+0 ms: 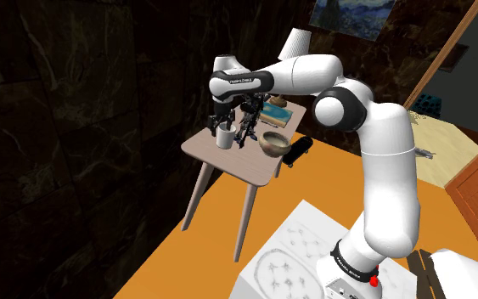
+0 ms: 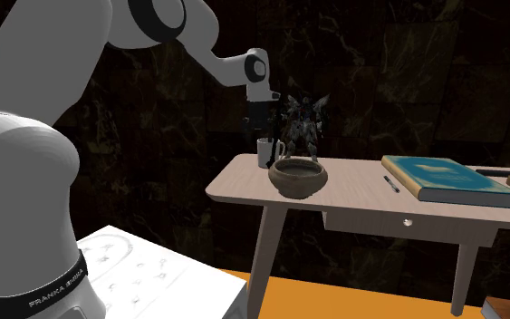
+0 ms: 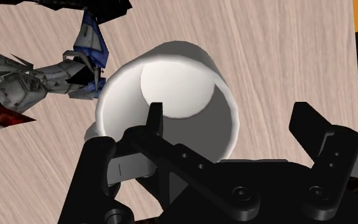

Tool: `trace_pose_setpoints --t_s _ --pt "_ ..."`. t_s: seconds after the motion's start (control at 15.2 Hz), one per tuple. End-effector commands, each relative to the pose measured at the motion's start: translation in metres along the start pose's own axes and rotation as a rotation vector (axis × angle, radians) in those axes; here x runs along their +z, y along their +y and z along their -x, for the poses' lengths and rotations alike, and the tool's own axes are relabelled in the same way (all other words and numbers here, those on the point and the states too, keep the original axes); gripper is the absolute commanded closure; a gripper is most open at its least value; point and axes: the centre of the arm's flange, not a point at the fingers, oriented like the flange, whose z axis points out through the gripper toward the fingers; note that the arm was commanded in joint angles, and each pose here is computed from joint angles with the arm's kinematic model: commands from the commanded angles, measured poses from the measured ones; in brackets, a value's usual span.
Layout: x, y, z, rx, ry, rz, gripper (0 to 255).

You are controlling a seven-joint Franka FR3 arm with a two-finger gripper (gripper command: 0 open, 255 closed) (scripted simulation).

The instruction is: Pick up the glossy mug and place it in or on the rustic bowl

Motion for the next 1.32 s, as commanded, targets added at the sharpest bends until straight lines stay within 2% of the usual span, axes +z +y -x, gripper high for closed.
trace_pose_setpoints --t_s 0.0,0.33,0.4,0.99,1.25 --pt "0.001 0.0 0.0 0.0 0.001 0.0 0" --pt "0.001 0.0 0.0 0.0 0.001 0.0 0" --pt "0.001 0.0 0.0 0.0 0.001 0.0 255" --pt "0.001 0.0 0.0 0.0 0.001 0.0 255" --pt "-0.02 0.002 0.002 0.0 0.001 0.0 255"
